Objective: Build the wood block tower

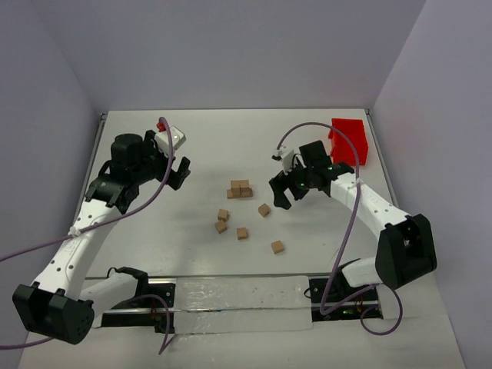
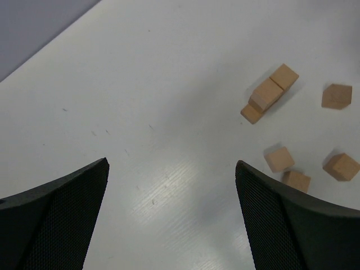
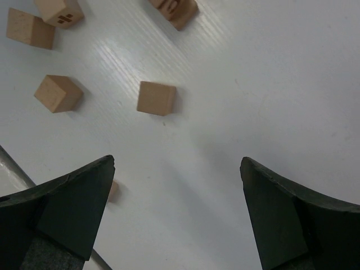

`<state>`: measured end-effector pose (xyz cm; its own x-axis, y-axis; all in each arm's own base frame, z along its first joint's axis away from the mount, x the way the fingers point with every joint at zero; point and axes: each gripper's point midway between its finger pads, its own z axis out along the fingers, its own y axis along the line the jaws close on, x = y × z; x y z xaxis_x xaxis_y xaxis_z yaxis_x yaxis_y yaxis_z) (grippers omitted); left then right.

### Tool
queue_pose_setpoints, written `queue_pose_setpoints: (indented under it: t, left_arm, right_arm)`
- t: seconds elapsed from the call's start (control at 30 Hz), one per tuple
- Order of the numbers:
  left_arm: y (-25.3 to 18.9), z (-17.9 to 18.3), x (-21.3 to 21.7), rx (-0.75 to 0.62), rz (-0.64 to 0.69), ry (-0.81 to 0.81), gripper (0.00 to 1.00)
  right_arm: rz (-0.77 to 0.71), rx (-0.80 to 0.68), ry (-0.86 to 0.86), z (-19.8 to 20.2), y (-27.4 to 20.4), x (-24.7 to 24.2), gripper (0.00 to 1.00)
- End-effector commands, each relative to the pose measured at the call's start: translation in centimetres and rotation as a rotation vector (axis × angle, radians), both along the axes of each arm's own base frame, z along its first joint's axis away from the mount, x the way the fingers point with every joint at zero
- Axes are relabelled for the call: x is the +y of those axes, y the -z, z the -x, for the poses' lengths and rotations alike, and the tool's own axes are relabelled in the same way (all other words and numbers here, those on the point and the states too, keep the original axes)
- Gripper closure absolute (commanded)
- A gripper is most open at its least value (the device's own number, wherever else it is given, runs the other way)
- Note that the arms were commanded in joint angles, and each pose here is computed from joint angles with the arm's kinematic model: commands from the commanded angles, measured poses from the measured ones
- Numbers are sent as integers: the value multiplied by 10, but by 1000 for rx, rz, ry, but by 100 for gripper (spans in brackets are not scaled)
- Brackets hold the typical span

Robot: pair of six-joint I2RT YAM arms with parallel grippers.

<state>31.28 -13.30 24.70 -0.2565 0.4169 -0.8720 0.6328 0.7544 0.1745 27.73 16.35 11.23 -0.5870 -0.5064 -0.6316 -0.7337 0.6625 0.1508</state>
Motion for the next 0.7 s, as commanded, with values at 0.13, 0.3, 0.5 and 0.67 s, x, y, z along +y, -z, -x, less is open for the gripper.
queue_pose_setpoints:
  t: [0.13, 0.3, 0.5, 0.67]
  left_arm:
    - [3, -5, 13, -2, 113, -132, 1]
    - [14, -10, 16, 22, 129, -176, 2]
    - [12, -18, 15, 14, 143, -187, 2]
    - [14, -23, 13, 17, 149, -186, 2]
  right_arm:
    - [0, -36, 71, -6, -3, 45, 4]
    - [44, 8, 85, -7, 23, 54, 13]
    - [91, 21, 99, -11, 41, 56, 17]
    - [108, 28, 93, -14, 52, 59, 26]
